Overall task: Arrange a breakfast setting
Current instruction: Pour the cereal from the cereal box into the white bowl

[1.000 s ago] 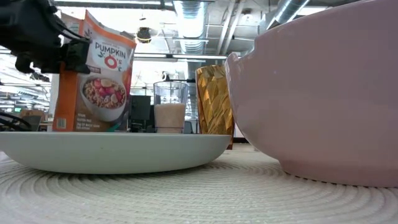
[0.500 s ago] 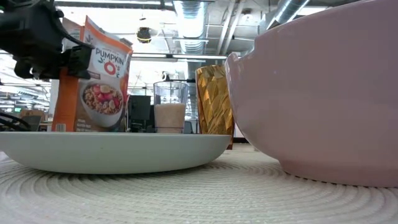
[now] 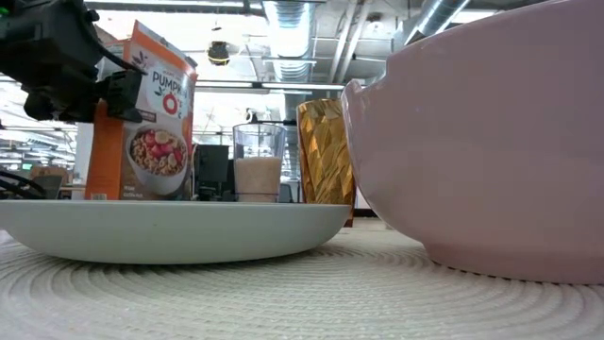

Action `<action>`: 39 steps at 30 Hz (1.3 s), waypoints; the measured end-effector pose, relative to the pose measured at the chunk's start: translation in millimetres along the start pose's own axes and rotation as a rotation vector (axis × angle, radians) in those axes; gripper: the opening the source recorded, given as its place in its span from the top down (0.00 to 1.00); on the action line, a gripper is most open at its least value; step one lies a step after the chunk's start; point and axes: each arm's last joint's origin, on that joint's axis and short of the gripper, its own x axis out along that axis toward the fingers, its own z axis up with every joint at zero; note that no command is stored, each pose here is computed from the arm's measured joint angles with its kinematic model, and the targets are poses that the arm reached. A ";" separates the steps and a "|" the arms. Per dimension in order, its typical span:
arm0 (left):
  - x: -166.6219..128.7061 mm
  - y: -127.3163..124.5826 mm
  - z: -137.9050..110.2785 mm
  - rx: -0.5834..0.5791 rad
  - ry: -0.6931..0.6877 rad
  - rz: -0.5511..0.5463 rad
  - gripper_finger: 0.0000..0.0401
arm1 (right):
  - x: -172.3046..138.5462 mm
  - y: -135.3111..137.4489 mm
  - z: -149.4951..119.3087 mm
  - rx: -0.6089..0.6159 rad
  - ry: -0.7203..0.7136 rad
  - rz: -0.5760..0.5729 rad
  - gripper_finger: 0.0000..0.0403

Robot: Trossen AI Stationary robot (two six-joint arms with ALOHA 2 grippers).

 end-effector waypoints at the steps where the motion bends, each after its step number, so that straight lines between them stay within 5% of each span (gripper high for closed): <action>1: 0.0 0.0 0.0 -0.001 0.000 0.000 0.39 | 0.0 0.0 0.0 0.000 0.000 0.000 0.63; 39: -0.6 0.3 1.3 0.016 0.050 -0.016 0.39 | 0.0 0.0 0.0 0.000 0.000 0.000 0.63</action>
